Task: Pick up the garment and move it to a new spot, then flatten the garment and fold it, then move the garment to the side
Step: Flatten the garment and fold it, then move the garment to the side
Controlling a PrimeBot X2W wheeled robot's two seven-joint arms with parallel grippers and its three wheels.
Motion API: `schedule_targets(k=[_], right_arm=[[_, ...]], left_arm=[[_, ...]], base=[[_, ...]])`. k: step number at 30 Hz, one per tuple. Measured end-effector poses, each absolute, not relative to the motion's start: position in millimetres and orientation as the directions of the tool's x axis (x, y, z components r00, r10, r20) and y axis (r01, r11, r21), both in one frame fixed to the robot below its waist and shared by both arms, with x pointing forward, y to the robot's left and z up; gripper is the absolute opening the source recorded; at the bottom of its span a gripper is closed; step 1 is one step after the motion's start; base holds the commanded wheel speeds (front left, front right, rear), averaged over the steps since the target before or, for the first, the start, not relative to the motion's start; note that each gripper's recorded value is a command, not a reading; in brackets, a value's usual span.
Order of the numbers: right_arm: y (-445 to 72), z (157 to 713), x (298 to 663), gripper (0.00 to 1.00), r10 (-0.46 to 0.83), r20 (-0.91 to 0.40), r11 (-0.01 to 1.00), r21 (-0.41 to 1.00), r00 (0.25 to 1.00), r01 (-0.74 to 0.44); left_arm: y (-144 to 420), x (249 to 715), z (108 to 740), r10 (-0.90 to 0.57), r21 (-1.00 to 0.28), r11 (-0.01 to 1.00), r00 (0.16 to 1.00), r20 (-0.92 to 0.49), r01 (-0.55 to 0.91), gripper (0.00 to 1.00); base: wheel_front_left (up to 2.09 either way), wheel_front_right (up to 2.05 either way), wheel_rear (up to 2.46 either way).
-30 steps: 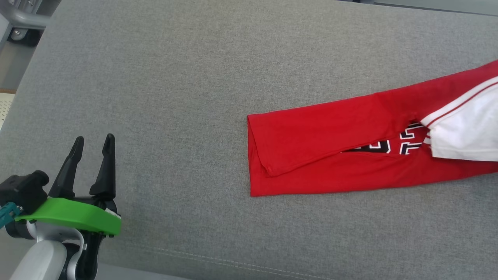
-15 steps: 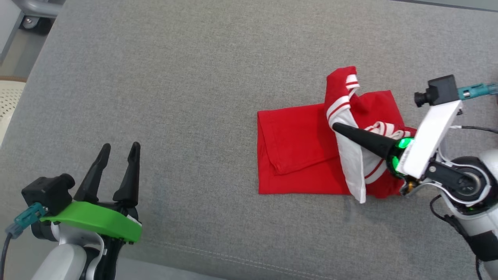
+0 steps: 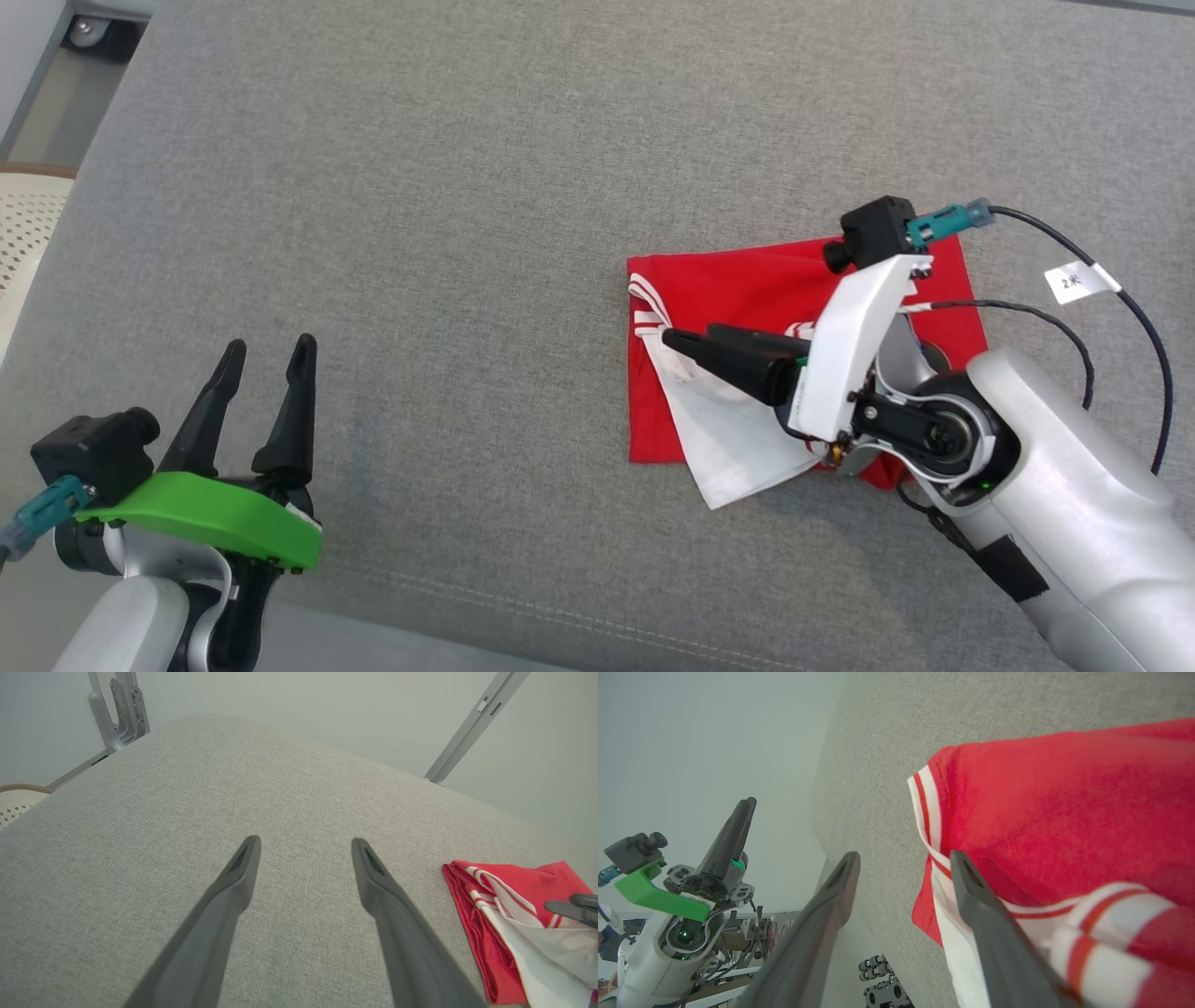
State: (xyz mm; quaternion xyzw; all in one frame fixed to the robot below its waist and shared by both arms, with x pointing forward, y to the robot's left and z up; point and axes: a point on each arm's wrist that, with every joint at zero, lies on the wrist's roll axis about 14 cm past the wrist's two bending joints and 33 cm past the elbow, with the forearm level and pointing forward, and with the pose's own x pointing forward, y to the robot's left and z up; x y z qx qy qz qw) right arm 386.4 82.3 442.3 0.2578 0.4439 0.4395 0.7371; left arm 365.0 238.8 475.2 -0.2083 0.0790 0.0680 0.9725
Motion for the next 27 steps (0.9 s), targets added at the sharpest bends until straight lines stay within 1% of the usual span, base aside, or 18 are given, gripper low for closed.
schedule_targets(k=[3,4,6,9,11,13,16,17,20,23,24,25,27], right_arm=[[93,452,386,1.00,0.886,-0.406,0.464,0.754,0.225,-0.465],[98,465,390,1.00,0.900,-0.366,0.437,0.749,0.238,-0.498],[102,481,396,1.00,0.912,-0.315,0.409,0.748,0.263,-0.522],[93,501,412,1.00,0.905,-0.261,0.413,0.722,0.335,-0.554],[76,503,426,1.00,0.880,-0.275,0.464,0.680,0.388,-0.568],[48,497,443,1.00,0.833,-0.319,0.544,0.622,0.452,-0.563],[4,485,463,1.00,0.753,-0.389,0.652,0.555,0.531,-0.517],[-9,479,466,1.00,0.730,-0.412,0.678,0.542,0.546,-0.497],[-34,450,460,1.00,0.678,-0.498,0.731,0.530,0.540,-0.430],[-39,424,441,1.00,0.674,-0.553,0.735,0.568,0.489,-0.370],[-39,424,441,1.00,0.674,-0.553,0.735,0.568,0.489,-0.370],[-41,413,433,1.00,0.676,-0.572,0.733,0.586,0.465,-0.344],[-41,408,431,1.00,0.676,-0.581,0.733,0.593,0.454,-0.333]], left_arm=[[240,367,474,0.098,-0.391,0.905,0.978,-0.184,-0.164,1.00],[239,370,475,0.092,-0.393,0.906,0.979,-0.180,-0.157,1.00],[236,372,476,0.082,-0.395,0.907,0.981,-0.176,-0.147,1.00],[234,375,479,0.071,-0.398,0.908,0.984,-0.164,-0.132,1.00],[232,377,482,0.063,-0.401,0.908,0.986,-0.154,-0.121,1.00],[228,379,485,0.053,-0.406,0.908,0.988,-0.145,-0.108,1.00],[223,382,489,0.038,-0.414,0.906,0.991,-0.129,-0.088,1.00],[222,382,490,0.035,-0.416,0.905,0.991,-0.127,-0.085,1.00],[218,383,488,0.030,-0.423,0.902,0.991,-0.130,-0.083,1.00],[216,383,486,0.025,-0.427,0.901,0.990,-0.137,-0.082,1.00],[216,383,486,0.025,-0.427,0.901,0.990,-0.137,-0.082,1.00],[214,383,484,0.022,-0.431,0.899,0.990,-0.142,-0.082,1.00],[214,383,483,0.023,-0.432,0.898,0.989,-0.146,-0.085,1.00]], base=[[0.00,0.00,0.00],[0.00,0.00,0.00],[0.00,0.00,0.00],[0.00,0.00,0.00],[0.00,0.00,0.00],[0.00,0.00,0.00],[0.00,0.00,0.00],[0.00,0.00,0.00],[0.00,0.00,0.00],[0.00,0.00,0.00],[0.00,0.00,0.00],[0.00,0.00,0.00],[0.00,0.00,0.00]])
